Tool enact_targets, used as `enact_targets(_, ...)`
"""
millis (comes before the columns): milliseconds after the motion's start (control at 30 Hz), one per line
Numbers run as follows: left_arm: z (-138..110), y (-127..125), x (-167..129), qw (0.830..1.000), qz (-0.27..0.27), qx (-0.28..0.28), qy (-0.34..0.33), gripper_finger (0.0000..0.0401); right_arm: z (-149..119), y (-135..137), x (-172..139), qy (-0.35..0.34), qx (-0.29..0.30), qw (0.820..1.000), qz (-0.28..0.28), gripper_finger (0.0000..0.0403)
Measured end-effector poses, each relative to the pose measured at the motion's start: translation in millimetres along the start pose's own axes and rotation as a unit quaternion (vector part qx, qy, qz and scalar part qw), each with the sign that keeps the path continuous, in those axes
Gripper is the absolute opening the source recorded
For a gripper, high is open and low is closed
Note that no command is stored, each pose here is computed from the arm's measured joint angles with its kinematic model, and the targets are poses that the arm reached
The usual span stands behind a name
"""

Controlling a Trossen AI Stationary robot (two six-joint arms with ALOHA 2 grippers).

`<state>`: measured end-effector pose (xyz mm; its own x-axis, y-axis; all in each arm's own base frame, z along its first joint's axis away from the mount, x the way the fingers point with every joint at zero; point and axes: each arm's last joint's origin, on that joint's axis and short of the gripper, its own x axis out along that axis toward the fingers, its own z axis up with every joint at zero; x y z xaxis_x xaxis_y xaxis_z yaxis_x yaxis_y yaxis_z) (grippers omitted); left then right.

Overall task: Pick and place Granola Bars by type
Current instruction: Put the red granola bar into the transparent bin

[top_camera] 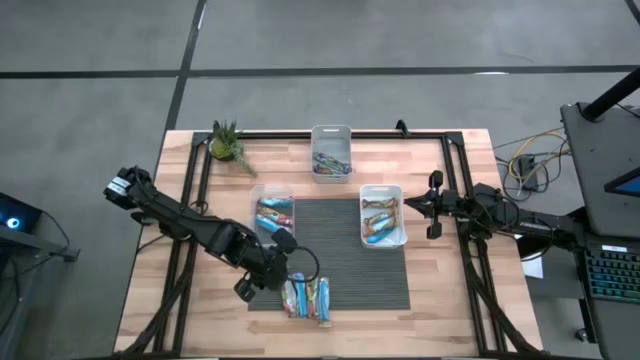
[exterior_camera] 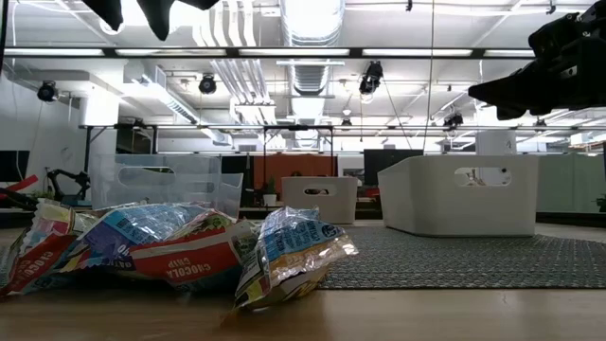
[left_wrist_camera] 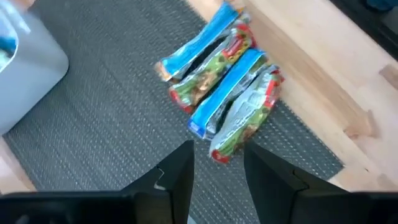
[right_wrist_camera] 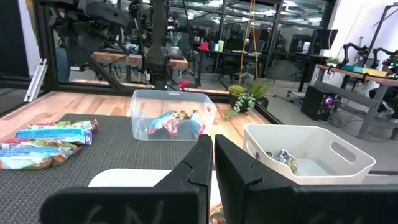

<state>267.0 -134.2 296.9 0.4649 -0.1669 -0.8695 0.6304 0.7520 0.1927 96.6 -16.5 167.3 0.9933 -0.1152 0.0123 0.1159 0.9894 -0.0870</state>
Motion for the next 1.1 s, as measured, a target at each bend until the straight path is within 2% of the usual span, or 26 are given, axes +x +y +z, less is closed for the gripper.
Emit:
enact_targets(167,3.0,-10.4,-1.6,0.999,-0.028,0.026,-0.011,0.0143,-0.1,0.0,0.0,0.000,0.002,1.000,0.000,0.0009)
enact_targets(367,6.4,-20.2,-2.5,0.996,-0.034,0.080,-0.020,0.0183,-0.1,0.0,0.0,0.000,0.002,1.000,0.000,0.0009)
enact_targets(700,7.9,-27.3,16.7,0.975,-0.043,0.216,0.000,0.0186,-0.1,0.0,0.0,0.000,0.000,1.000,0.000,0.0009)
enact_targets(833,9.1,-27.6,28.9,0.970,-0.040,0.240,0.016,0.0186,-0.1,0.0,0.0,0.000,0.001,1.000,0.000,0.0009)
enact_targets(1100,11.5,-21.0,53.6,0.970,-0.022,0.237,0.038,0.0186,-0.1,0.0,0.0,0.000,0.000,1.000,0.000,0.0009)
